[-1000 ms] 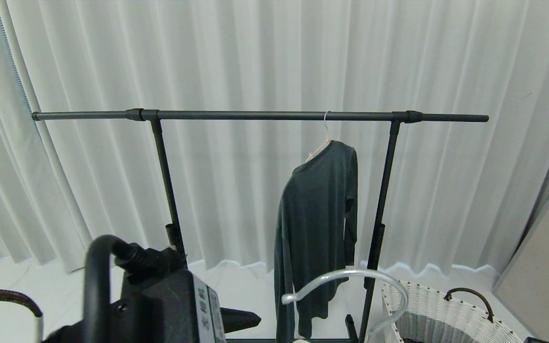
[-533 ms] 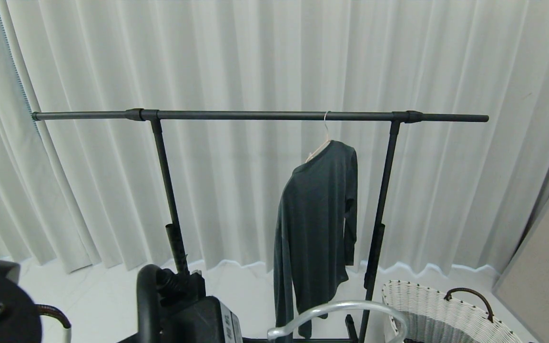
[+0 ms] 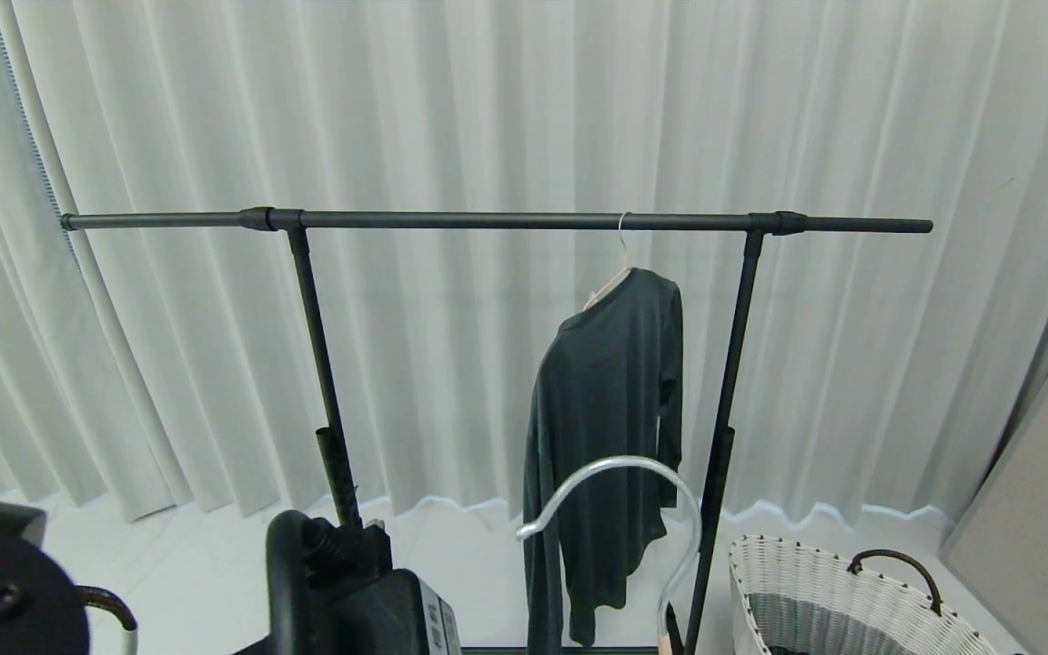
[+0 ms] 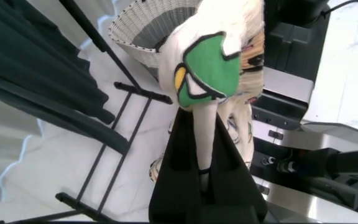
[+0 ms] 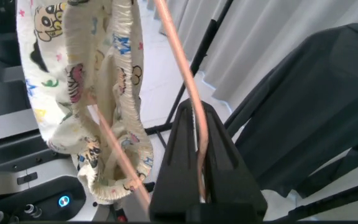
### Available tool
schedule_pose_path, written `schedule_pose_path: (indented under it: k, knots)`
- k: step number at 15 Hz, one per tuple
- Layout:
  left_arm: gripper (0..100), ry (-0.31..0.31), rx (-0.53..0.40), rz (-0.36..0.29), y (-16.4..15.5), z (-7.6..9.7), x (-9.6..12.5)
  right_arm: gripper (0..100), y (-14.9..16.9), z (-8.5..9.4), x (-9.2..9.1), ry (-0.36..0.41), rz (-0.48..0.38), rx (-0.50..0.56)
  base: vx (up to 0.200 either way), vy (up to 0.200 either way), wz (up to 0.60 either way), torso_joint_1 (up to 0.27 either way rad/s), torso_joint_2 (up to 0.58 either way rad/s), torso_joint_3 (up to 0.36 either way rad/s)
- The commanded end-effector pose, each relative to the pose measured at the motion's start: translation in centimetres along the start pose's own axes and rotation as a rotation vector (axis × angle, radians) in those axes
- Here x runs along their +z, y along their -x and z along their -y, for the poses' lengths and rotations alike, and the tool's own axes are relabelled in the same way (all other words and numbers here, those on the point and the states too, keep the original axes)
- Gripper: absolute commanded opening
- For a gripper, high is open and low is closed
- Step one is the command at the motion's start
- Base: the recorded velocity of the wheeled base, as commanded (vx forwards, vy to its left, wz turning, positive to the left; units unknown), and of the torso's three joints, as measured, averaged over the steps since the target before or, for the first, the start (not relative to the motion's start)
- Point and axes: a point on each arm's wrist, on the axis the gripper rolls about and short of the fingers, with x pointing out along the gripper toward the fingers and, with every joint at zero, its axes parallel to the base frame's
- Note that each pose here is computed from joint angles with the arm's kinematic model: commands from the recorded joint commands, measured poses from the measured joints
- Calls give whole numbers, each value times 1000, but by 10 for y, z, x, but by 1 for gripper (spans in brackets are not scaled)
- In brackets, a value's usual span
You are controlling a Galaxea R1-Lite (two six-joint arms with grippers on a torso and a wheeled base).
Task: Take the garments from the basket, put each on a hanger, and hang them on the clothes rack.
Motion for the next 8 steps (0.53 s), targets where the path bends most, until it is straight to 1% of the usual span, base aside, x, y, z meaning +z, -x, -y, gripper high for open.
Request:
schedule_pose_path:
  k: [1,4,5,6,7,8]
  knots:
    - [0,-5,12,-7,0,0,-3,100,0,0,0,1,-1,-3,0,0,0,0,0,0]
    - [0,-32,122,-2,10,-2,-11,100,2,3,-1,-3,-4,-49,0,0,0,0,0,0]
    - [0,-38,141,2,14,-2,-14,100,2,4,-1,-2,-6,-53,0,0,0,0,0,0]
    - [0,-54,183,2,20,-3,-21,100,2,5,-3,-5,-11,-62,0,0,0,0,0,0]
    - [0,-54,219,12,24,-4,-23,100,2,5,-6,-9,-25,-63,0,0,0,0,0,0]
    - [0,-39,261,30,28,-8,-21,100,1,5,-8,-22,-37,-62,0,0,0,0,0,0]
